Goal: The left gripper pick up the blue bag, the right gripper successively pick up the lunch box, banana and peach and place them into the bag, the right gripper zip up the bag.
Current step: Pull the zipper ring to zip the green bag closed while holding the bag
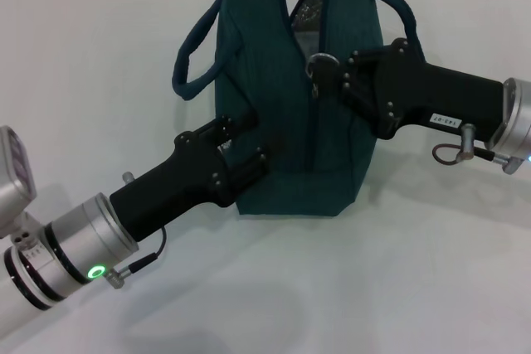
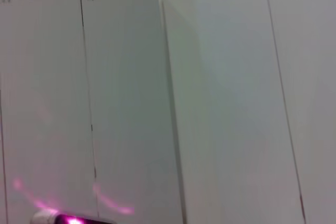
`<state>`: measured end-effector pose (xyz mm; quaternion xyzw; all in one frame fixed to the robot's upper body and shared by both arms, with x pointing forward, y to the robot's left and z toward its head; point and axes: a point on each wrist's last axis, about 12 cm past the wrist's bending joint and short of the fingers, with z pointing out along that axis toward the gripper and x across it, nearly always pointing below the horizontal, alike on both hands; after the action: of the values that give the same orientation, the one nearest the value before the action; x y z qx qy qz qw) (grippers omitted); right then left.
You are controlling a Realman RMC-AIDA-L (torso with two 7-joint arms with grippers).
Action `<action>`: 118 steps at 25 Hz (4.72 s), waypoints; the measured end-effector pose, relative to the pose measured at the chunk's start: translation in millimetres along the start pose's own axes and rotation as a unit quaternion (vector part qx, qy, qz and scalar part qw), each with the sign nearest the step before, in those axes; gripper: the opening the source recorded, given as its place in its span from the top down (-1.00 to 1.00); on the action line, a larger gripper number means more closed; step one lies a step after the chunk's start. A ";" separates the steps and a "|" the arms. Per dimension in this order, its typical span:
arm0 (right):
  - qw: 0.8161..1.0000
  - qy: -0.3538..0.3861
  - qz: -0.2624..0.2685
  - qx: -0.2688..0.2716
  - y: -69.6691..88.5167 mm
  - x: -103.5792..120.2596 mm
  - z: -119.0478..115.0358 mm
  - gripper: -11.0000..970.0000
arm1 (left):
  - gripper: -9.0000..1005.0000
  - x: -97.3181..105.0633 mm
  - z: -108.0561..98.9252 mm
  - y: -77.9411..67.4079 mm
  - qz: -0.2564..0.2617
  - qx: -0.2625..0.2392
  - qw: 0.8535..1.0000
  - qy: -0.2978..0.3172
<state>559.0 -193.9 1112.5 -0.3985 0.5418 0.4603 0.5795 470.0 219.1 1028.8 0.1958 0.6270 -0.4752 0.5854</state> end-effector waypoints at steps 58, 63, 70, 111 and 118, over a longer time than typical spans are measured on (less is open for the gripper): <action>0.997 -0.045 0.010 0.070 -16.1 -9.8 -4.7 0.96 | 0.86 10.7 -1.2 -3.1 0.041 0.020 0.998 0.051; 0.995 -0.049 0.011 0.088 -20.6 -11.0 -7.5 0.96 | 0.87 11.9 -6.3 -3.6 0.053 0.038 0.995 0.071; 0.996 -0.060 0.015 0.069 -6.5 -5.1 -16.8 0.96 | 0.88 6.9 -28.9 -0.1 0.060 -0.012 0.998 0.032; 0.997 -0.052 0.017 0.045 20.2 13.6 -31.7 0.96 | -0.07 -81.3 8.2 46.0 -0.013 0.043 0.993 0.106; 0.997 -0.053 0.016 0.046 20.0 13.3 -31.8 0.96 | -0.06 -86.6 23.8 51.1 -0.037 0.040 0.986 0.160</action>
<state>531.2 -218.0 1096.9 -0.3376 0.5376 0.4646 0.6174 544.6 250.4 1093.0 0.2693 0.6997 -0.4841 0.4511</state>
